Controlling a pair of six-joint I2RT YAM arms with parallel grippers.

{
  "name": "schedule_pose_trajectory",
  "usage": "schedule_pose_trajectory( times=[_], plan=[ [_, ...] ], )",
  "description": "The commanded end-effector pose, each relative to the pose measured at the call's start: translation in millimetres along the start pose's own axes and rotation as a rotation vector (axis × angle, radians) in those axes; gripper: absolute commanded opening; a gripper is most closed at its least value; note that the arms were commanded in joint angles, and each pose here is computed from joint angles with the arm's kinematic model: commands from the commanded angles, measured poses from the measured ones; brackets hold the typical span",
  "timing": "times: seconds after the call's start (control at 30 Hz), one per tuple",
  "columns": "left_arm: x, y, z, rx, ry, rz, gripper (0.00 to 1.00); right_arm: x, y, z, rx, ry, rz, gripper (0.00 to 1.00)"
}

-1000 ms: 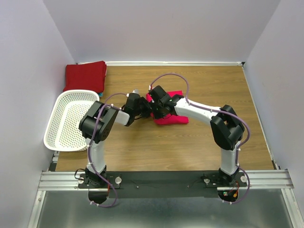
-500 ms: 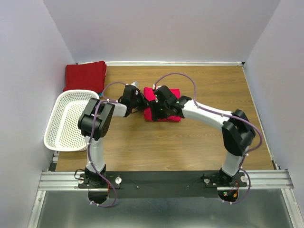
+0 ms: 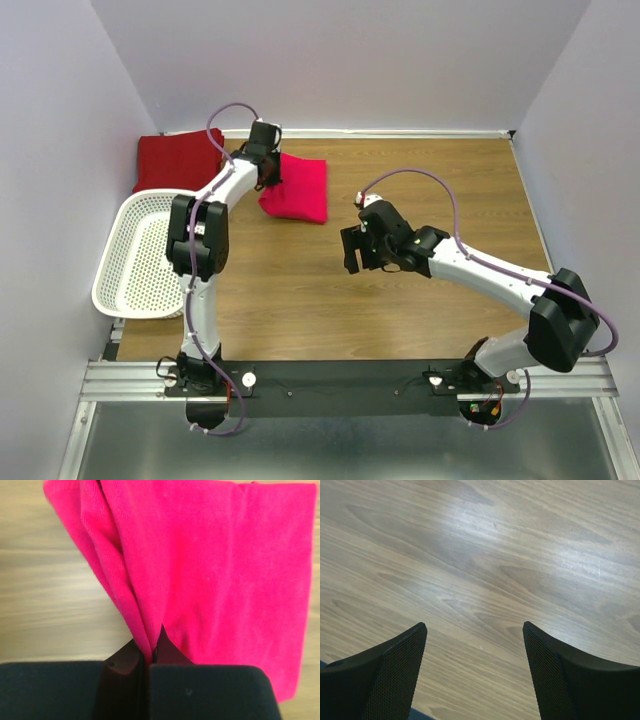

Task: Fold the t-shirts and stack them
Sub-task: Neatly place the folded tshirt to the corner

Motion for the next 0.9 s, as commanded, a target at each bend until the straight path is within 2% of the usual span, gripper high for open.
schedule_pose_trajectory(
  times=[0.0, 0.1, 0.3, 0.47, 0.67, 0.87],
  plan=[
    [-5.3, 14.9, 55.1, -0.301, -0.208, 0.159, 0.0, 7.1, 0.9, -5.5, 0.023, 0.009, 0.009, 0.85],
    [-17.7, 16.7, 80.0, -0.437, -0.261, 0.173, 0.0, 11.3, -2.5, -2.9, -0.012, 0.002, 0.052, 0.85],
    [-50.8, 22.6, 100.0, -0.545, -0.348, 0.127, 0.0, 13.4, -11.4, 3.4, -0.044, -0.009, 0.119, 0.84],
    [-71.7, 22.4, 113.1, -0.564, -0.399, 0.085, 0.0, 6.2, -14.6, 11.3, -0.041, -0.032, 0.158, 0.84],
    [-100.5, 42.2, 118.6, -0.615, -0.485, 0.012, 0.0, 0.0, -18.3, 18.7, -0.043, -0.044, 0.201, 0.84],
    [-119.3, 62.8, 123.4, -0.606, -0.482, -0.033, 0.0, -6.0, -17.1, 21.7, -0.02, -0.057, 0.208, 0.84]
  ],
)
Point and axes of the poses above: each gripper's point midway between its finger pads, its own y axis back along the fingers, its own z axis along the line the jaws close on, x = y × z, the point moved 10 cm from there along y, back along the fingers, and after that the axes turned 9 degrees about -y, right-handed, at the moved point
